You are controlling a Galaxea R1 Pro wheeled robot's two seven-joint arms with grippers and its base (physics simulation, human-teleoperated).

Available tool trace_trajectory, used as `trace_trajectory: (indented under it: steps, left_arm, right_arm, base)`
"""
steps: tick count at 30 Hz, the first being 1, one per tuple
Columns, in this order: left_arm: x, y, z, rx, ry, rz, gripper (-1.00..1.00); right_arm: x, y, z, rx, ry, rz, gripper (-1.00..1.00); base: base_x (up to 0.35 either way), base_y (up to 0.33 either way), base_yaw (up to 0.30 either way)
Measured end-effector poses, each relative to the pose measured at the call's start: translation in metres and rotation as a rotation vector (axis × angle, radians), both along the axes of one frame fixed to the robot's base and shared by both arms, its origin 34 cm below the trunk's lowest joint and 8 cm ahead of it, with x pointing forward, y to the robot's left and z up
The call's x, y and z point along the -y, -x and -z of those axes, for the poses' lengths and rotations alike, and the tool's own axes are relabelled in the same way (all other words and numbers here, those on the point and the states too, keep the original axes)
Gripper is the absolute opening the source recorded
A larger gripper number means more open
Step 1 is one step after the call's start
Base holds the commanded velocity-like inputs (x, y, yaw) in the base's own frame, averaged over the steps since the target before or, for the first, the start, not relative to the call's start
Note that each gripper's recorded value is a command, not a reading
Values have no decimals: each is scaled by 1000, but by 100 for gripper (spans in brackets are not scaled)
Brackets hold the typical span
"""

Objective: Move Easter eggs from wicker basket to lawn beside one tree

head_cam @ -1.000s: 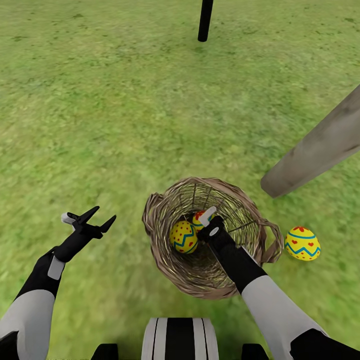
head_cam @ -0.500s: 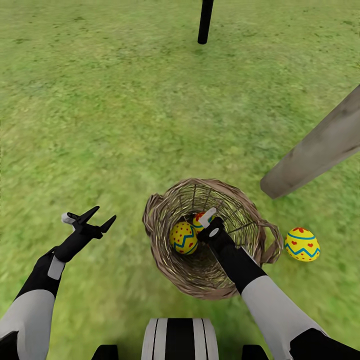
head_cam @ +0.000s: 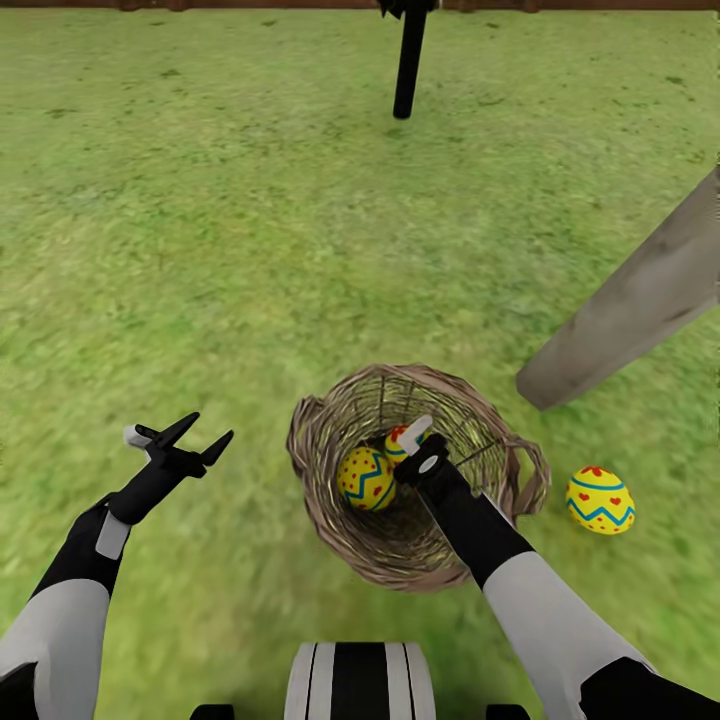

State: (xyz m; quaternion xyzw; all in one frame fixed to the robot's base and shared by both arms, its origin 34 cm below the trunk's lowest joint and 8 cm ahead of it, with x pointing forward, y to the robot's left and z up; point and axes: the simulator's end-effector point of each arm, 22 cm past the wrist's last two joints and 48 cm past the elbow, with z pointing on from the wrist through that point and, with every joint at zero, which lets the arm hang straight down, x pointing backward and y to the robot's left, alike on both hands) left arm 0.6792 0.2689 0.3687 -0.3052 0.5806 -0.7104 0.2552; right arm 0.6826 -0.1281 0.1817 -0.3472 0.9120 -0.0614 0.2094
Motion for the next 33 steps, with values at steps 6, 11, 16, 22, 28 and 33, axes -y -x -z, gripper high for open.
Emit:
trace_trajectory:
  steps: [6, 11, 16, 22, 28, 33]
  left_arm:
    - [8, -2, -14, 20, -4, 28, 100]
    - [9, -4, -25, 31, -9, 32, 100]
    - [10, -9, -31, 25, -31, 40, 100]
    - [11, -11, -47, 49, -31, 39, 100]
    - [1, 2, -39, 41, -89, 47, 100]
    - [-12, -1, -54, 84, -158, 46, 100]
  right_arm:
    - [2, -13, -20, 38, -1, 2, -100]
    - [3, -19, -34, 58, 0, 3, -100]
    - [3, -25, -47, 78, -3, 4, -100]
    - [5, -34, -72, 112, 2, 20, -100]
    - [6, -39, -83, 130, 30, 1, -100]
    - [9, -45, -103, 156, 45, 0, -100]
  base:
    - [0, 0, 0]
    - [-21, 0, 0]
    - [-191, 0, 0]
    - [-4, 0, 0]
    - [0, 0, 0]
    - [-4, 0, 0]
